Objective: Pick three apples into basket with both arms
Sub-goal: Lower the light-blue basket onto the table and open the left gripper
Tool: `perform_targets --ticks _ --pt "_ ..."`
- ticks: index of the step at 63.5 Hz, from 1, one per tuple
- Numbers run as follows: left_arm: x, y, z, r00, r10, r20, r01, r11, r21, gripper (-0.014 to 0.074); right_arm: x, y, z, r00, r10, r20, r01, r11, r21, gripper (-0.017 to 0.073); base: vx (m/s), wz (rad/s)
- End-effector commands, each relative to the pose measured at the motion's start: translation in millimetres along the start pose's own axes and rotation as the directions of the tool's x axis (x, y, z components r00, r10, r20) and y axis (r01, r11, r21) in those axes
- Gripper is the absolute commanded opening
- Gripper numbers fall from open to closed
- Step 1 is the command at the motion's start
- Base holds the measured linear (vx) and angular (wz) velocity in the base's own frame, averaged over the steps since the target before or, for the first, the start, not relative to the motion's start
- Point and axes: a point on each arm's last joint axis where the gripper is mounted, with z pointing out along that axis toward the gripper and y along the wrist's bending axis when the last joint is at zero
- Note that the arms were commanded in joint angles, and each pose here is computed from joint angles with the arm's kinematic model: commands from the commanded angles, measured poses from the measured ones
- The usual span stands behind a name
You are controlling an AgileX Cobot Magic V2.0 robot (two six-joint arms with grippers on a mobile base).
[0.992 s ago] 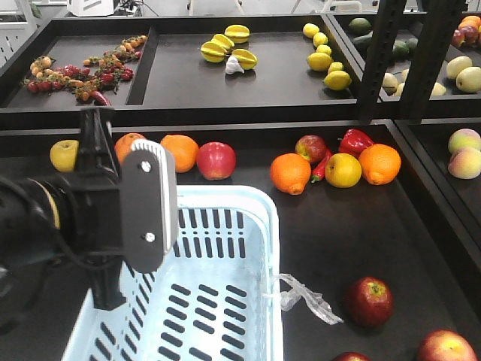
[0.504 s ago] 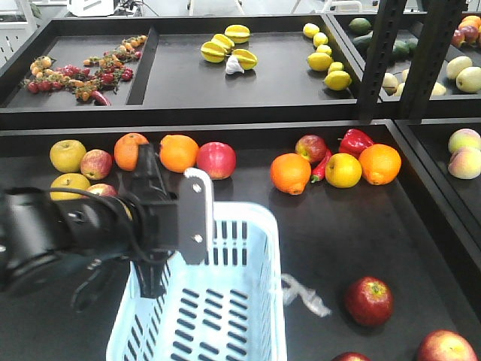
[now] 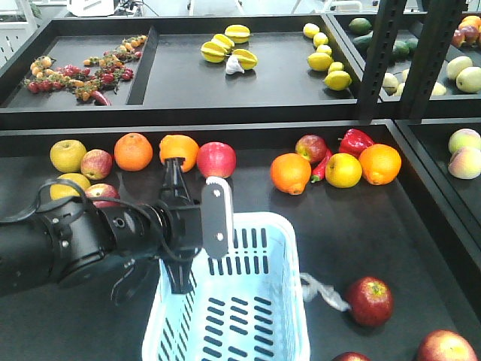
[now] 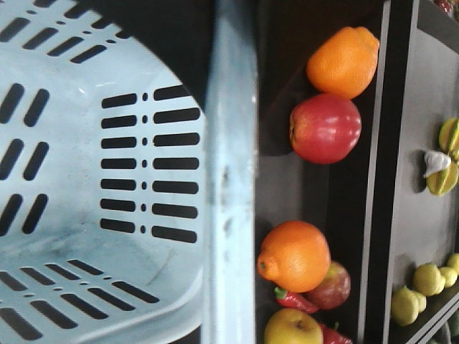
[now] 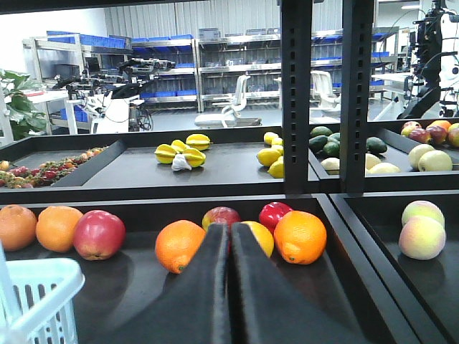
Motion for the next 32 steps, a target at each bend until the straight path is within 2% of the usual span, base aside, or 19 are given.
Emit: perform_targets --ticks 1,4,7,15,32 --pt "-1.0 15.4 -5.6 0.994 -0.099 0.038 0.101 0.993 -0.055 -0.0006 -2.6 0.5 -0.7 0.998 -0.006 0.068 0.007 1.0 -0.006 -0.0009 0.0 0.0" --pt "2.2 17.0 -5.2 0.992 -0.122 0.031 0.123 0.991 -0.058 -0.0006 -2.6 0.5 -0.7 0.998 -0.006 0.068 0.007 1.0 -0.006 -0.0009 0.0 0.0" --pt "3.8 17.6 -4.9 0.992 -0.124 0.027 0.126 0.99 -0.059 -0.0006 -2.6 0.5 -0.7 0.998 -0.006 0.068 0.007 1.0 -0.006 -0.0009 0.0 0.0" --pt "3.7 17.8 -4.9 0.996 -0.089 0.025 0.09 0.994 -0.062 -0.0006 -2.6 0.5 -0.7 0.998 -0.006 0.068 0.007 1.0 -0.006 -0.0009 0.0 0.0" --pt "2.8 17.8 -5.3 0.996 -0.089 0.03 0.09 0.994 -0.063 0.0005 -2.6 0.5 -0.7 0.998 -0.006 0.068 0.007 1.0 -0.006 -0.0009 0.0 0.0"
